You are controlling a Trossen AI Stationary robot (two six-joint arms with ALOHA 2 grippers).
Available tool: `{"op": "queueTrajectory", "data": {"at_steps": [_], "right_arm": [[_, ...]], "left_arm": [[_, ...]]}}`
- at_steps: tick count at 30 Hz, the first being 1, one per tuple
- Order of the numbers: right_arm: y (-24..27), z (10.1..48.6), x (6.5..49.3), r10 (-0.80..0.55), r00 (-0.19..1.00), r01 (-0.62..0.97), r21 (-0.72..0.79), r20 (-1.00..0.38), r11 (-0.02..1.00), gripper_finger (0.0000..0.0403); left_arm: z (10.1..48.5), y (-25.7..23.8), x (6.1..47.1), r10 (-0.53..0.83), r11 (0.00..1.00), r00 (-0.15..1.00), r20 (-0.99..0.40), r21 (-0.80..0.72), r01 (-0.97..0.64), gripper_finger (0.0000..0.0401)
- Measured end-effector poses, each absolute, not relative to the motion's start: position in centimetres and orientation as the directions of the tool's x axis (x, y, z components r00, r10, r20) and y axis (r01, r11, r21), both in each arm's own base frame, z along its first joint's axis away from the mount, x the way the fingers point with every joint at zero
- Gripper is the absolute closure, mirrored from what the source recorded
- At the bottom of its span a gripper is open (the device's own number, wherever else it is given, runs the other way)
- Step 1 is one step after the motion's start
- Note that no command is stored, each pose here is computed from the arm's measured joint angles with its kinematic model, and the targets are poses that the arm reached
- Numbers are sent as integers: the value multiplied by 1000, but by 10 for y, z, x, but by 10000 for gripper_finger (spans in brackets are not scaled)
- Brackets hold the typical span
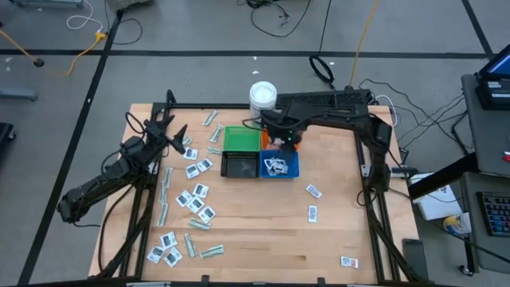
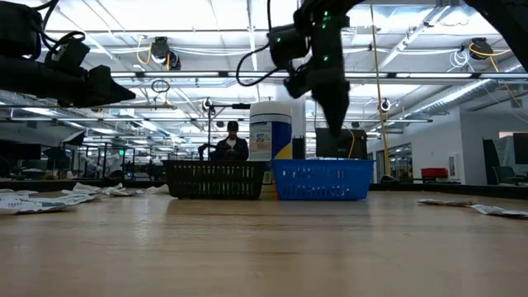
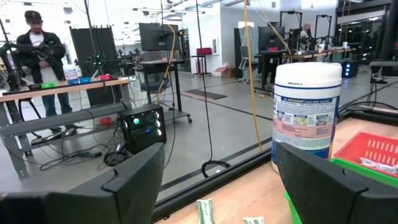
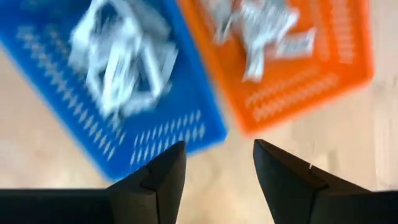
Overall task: Pick & Place First Aid Supplies
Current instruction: Put the orange ointment pack into the orange basket
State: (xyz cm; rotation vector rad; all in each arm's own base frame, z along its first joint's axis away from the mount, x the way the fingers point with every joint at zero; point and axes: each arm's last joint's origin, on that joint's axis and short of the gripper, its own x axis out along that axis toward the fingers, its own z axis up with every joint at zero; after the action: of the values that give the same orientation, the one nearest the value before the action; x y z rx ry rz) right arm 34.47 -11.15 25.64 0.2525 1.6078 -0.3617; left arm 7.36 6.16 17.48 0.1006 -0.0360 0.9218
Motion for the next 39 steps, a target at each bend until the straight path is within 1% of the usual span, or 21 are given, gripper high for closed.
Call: {"op": "queueTrajectory", "data": {"at_steps": [3, 7, 14, 19, 23, 26, 33, 39], "right_arm": [[-92, 265, 339, -46, -118, 378, -88, -992, 922, 222], [-64, 277, 334, -50, -131, 376, -97, -990, 921, 223], [-14, 290, 332, -70, -91, 345, -97, -993, 934, 226], [24, 290, 331, -80, -87, 305, -102, -993, 947, 226], [57, 291, 326, -40, -87, 231, -59, -995, 971, 229], [80, 290, 322, -43, -83, 163, -56, -996, 985, 229], [134, 294, 301, -51, -60, 94, -57, -997, 994, 229], [176, 294, 279, -58, -50, 83, -62, -997, 995, 229]], "left_arm": [[175, 62, 74, 793, 600, 604, 74, 72, -797, 93], [175, 62, 74, 793, 600, 604, 74, 71, -797, 93], [175, 62, 74, 794, 600, 604, 74, 71, -797, 93], [175, 62, 74, 794, 600, 604, 74, 72, -797, 93], [175, 62, 74, 793, 600, 604, 74, 71, -797, 93], [175, 62, 74, 793, 600, 604, 74, 71, -797, 93], [175, 62, 74, 794, 600, 604, 74, 71, -797, 93], [175, 62, 74, 794, 600, 604, 74, 71, -797, 93]]}}
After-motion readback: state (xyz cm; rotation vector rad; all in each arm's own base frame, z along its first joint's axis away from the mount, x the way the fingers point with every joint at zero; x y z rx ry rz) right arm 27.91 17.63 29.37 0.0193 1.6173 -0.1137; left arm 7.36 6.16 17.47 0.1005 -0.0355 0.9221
